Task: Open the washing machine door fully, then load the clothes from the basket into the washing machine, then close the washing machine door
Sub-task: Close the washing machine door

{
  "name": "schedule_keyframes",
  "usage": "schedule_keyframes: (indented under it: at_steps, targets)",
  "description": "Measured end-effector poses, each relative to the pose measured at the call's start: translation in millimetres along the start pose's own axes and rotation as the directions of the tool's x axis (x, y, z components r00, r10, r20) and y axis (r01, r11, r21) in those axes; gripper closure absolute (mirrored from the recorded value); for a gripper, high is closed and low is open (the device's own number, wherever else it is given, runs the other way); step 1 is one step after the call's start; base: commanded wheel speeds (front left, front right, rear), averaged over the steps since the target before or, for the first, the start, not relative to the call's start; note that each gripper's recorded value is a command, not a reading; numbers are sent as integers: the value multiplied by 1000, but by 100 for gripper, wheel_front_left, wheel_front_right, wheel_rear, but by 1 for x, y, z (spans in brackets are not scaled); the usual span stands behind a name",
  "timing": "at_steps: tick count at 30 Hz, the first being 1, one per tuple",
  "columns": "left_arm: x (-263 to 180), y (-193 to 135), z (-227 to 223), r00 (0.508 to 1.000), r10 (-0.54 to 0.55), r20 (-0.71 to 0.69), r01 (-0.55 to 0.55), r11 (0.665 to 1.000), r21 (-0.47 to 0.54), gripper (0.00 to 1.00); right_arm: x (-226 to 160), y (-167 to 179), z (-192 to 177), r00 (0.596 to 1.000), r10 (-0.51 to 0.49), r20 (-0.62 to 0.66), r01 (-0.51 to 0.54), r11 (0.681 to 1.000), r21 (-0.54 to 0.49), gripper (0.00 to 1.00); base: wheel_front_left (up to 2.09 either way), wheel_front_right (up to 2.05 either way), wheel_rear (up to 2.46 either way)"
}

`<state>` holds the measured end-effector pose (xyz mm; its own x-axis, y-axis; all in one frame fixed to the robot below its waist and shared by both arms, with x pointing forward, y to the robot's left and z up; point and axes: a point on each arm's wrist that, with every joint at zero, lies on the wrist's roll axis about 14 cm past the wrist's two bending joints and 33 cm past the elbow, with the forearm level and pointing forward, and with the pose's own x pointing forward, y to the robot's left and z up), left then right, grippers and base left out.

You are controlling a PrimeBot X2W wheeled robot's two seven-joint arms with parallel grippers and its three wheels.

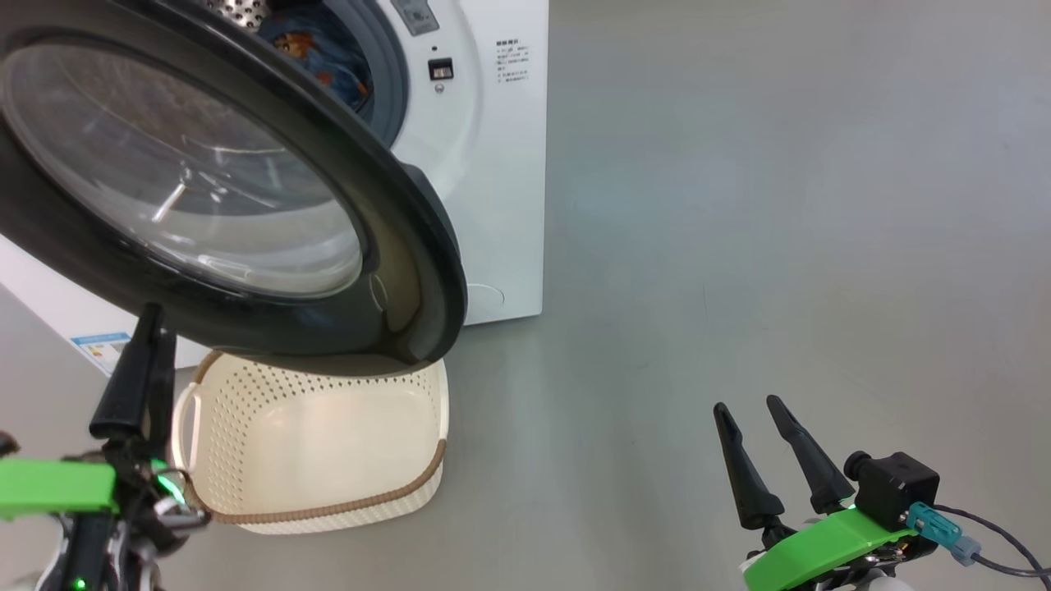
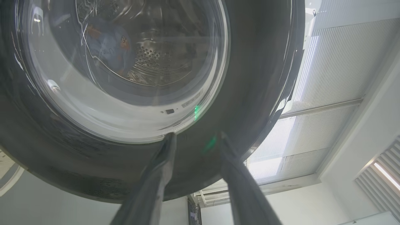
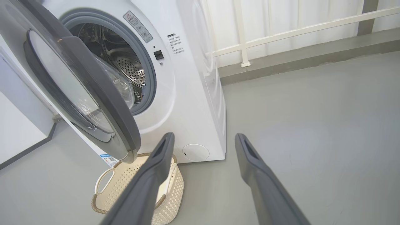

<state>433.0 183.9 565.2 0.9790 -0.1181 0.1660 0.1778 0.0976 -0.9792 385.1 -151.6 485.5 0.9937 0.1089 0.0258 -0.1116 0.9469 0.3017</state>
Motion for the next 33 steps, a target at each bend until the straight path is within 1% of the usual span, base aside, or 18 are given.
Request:
schedule_keyframes:
  at_steps: [5, 9, 11, 12, 15, 17, 20, 23, 25, 26, 27, 30, 32, 33]
  targets:
    - [-12, 1, 5, 999, 12, 53, -14, 999, 37, 0, -3, 1, 4, 1000, 0, 11, 0, 1000, -1, 0, 0, 0, 0]
    - [-25, 2, 9, 996, 21, 84, -34, 987, 159, 0, -8, 0, 3, 1000, -3, 9, 3, 1000, 0, 0, 0, 0, 0]
    - [-31, 0, 12, 994, 14, 107, -40, 969, 244, 0, -8, 1, 5, 1000, 0, 14, 0, 1000, 0, 0, 0, 0, 0]
    - [-34, 0, 13, 993, 7, 114, -41, 952, 303, 0, -8, 2, 6, 1000, 3, 16, -3, 1000, 0, 0, 0, 0, 0]
    - [-42, -3, 12, 993, -32, 111, -27, 872, 489, 0, -7, 4, 7, 1000, 9, 19, -9, 1000, 0, 0, 0, 0, 0]
    - [-47, -1, 12, 994, -38, 104, -25, 836, 548, 0, -7, 6, 7, 1000, 14, 21, -14, 1000, -1, 0, 0, 0, 0]
    - [-52, 2, 17, 995, -38, 92, -30, 763, 645, 0, -6, 8, 8, 1000, 19, 24, -19, 1000, 0, 0, 0, 0, 0]
    - [-53, -12, 34, 986, -89, 140, -42, 683, 729, 0, -5, 9, 8, 999, 24, 23, -24, 1000, 0, 0, 0, 0, 0]
    - [-53, -20, 36, 982, -121, 142, -40, 609, 792, 0, -6, 9, 6, 1000, 22, 18, -22, 1000, 2, 0, 0, 0, 0]
    - [-52, -23, 37, 980, -133, 148, -43, 584, 811, 0, -7, 8, 4, 1000, 20, 13, -20, 1000, 2, 0, 0, 0, 0]
    - [-53, -25, 38, 978, -142, 154, -48, 565, 824, 0, -8, 7, 3, 1000, 17, 8, -17, 1000, 3, 0, 0, 0, 0]
    - [-53, -27, 33, 980, -149, 131, -45, 475, 879, 0, -8, 7, 2, 1000, 16, 8, -16, 1000, 3, 0, 0, 0, 0]
    - [-56, -22, 30, 985, -133, 106, -45, 397, 917, 0, -8, 6, 2, 1000, 14, 8, -14, 1000, 4, 0, 0, 0, 0]
    - [-58, -19, 28, 988, -123, 97, -46, 364, 930, 0, -8, 6, 2, 1000, 14, 8, -14, 1000, 3, 0, 0, 0, 0]
